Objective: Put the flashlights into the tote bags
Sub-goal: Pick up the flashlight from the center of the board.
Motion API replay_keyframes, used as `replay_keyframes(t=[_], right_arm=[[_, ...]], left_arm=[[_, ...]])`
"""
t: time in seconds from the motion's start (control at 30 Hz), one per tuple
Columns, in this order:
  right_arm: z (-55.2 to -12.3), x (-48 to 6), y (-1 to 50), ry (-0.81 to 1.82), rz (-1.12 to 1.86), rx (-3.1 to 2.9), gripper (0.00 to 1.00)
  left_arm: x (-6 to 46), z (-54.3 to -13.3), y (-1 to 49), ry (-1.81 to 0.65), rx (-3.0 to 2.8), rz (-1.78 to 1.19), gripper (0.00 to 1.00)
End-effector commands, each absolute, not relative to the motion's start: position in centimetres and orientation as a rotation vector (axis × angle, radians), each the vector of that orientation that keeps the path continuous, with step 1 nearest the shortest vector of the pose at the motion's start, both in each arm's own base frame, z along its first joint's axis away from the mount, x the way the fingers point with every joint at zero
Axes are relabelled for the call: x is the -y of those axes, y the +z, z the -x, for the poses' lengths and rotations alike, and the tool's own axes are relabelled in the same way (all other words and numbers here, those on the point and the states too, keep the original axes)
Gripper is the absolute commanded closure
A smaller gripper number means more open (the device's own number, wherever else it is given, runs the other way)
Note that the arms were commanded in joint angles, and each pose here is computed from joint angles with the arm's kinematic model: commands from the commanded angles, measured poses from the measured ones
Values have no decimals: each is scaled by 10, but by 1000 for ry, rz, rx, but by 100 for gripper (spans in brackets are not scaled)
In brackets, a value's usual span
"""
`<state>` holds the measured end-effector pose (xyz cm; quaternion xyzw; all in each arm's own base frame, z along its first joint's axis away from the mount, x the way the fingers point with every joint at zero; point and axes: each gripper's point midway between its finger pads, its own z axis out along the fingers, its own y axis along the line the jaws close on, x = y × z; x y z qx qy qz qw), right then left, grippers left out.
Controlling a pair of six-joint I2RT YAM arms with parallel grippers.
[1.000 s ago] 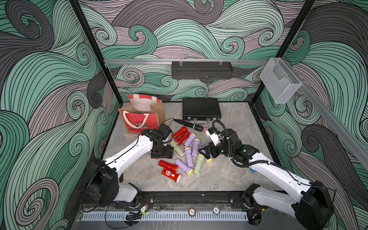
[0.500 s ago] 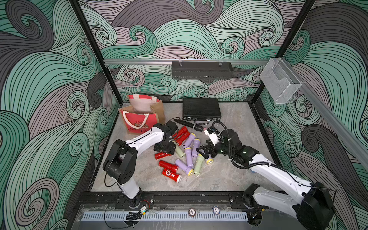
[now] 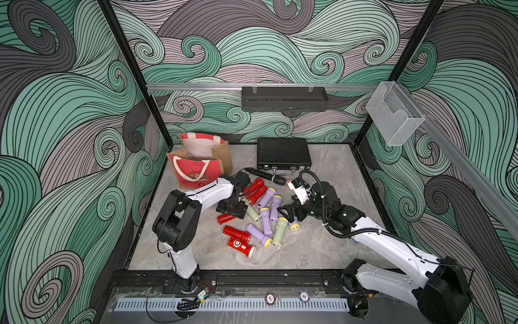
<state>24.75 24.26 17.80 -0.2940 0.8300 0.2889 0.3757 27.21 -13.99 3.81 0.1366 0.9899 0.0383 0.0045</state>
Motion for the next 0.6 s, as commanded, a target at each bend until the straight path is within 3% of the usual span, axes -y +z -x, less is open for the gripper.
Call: replay_keyframes(t=[0.0, 0.07, 0.57], right_arm=[[-253, -240, 196, 694, 752, -2071, 1], [-254, -239, 200, 683, 746, -2059, 1], [-260, -223, 215, 629, 689, -2011, 1]], left_arm=[[142, -276, 28, 109, -3113, -460, 17], [144, -278, 23, 102, -3121, -462, 20], [149, -273, 13, 76, -3145, -461, 73]])
